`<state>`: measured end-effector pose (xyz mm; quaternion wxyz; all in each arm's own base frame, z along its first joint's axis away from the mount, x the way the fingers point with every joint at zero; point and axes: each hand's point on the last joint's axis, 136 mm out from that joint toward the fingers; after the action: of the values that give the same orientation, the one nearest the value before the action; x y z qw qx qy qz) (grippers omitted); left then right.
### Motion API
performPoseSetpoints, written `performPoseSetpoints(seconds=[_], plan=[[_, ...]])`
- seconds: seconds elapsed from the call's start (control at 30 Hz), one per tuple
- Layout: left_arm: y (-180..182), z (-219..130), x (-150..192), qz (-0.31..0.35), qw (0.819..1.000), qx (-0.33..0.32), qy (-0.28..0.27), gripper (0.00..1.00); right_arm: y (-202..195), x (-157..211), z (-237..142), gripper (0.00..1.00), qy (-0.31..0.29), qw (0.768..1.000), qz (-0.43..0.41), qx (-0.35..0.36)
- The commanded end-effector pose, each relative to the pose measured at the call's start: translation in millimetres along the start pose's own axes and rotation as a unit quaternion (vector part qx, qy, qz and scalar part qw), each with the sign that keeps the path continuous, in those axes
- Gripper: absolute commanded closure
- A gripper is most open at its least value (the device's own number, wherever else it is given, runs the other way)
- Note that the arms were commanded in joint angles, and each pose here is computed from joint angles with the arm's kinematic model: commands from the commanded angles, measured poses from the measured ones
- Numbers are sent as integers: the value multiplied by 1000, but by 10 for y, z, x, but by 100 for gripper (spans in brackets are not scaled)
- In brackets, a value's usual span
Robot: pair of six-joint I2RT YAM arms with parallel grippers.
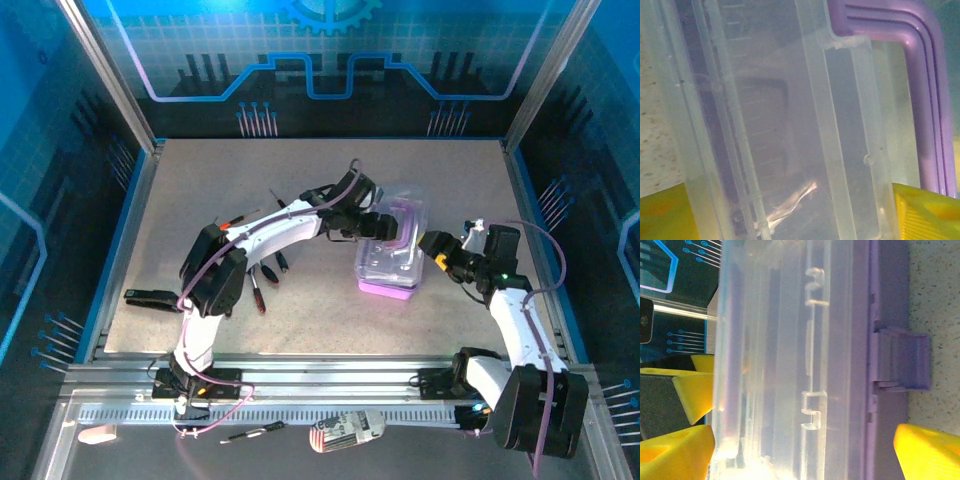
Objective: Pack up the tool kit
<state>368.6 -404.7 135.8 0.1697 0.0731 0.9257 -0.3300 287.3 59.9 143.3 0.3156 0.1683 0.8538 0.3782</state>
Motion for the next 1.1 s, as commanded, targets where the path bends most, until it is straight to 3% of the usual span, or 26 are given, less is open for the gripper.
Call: performPoseSetpoints(seconds=[0.0, 0.2, 0.37, 0.43, 0.5, 0.7, 1.07], plan=[[-315, -31, -3, -50, 994, 93, -4, 27, 215, -77, -19, 7, 2, 999, -21, -25], [-387, -3, -65, -97, 984, 143, -34, 28, 330, -145, -49, 8, -4, 999, -33, -30], [-507, -22, -110, -95, 981, 166, -36, 26, 413, -204, -52, 10, -7, 999, -32, -42], [-550, -43, -107, -86, 981, 171, -37, 18, 475, -232, -63, 10, -10, 998, -34, -49], [-564, -94, -100, -71, 982, 169, -41, 1, 532, -261, -74, 10, -13, 998, -41, -51], [-423, -275, -49, -31, 989, 134, -58, 1, 618, -308, -76, 11, -15, 997, -49, -55], [-29, -536, 156, -47, 992, 89, -76, 1, 773, -358, -51, 11, -8, 996, -75, -55]])
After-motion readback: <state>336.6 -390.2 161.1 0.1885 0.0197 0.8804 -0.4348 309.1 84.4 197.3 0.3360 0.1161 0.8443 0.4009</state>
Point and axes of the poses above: each hand's point on the last joint's axis, 136 mm out from that joint toward the fingers, its own z axis out along the fingers, its own y axis along the line the jaws close on, x = y × z, and after that the axes turned 4 degrees about -z, right-handed
